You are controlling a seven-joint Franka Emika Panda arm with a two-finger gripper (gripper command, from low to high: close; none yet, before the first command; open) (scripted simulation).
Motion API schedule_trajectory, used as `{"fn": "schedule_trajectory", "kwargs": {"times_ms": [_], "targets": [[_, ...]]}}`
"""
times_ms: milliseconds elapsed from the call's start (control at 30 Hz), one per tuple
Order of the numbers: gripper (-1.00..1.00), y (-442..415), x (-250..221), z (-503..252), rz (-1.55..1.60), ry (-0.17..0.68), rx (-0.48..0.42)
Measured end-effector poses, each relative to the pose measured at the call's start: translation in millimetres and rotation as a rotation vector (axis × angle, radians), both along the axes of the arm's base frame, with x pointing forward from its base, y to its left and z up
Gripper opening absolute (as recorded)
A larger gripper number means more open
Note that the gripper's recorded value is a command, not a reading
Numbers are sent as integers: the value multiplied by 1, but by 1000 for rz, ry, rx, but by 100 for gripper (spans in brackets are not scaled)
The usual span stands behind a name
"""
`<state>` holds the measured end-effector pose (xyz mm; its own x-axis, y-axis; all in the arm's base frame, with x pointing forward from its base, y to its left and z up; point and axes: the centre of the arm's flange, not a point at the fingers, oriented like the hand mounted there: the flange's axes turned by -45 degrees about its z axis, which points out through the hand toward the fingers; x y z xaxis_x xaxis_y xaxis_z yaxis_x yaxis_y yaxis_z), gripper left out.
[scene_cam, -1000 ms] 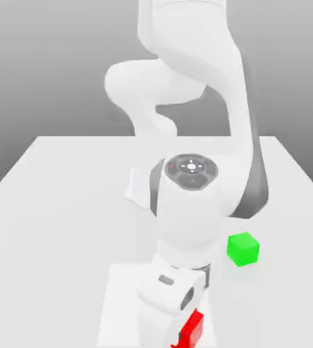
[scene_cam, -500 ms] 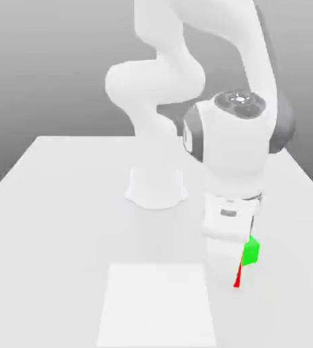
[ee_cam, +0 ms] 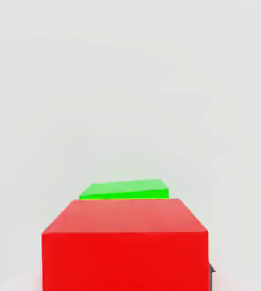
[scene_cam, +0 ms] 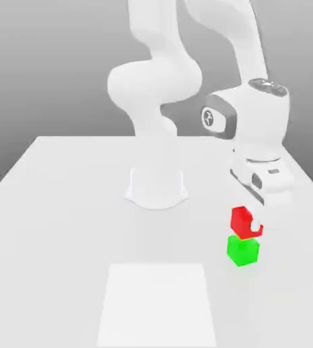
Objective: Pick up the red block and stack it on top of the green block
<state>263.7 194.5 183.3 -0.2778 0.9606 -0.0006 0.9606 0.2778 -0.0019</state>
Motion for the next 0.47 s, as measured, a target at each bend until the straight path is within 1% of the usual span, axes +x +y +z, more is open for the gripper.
{"fn": "schedule_trajectory", "kwargs": {"times_ms": [233, 467], "targets": [[100, -1, 1, -1, -5, -1, 1], [100, 1, 0, 53, 1, -2, 1]]}}
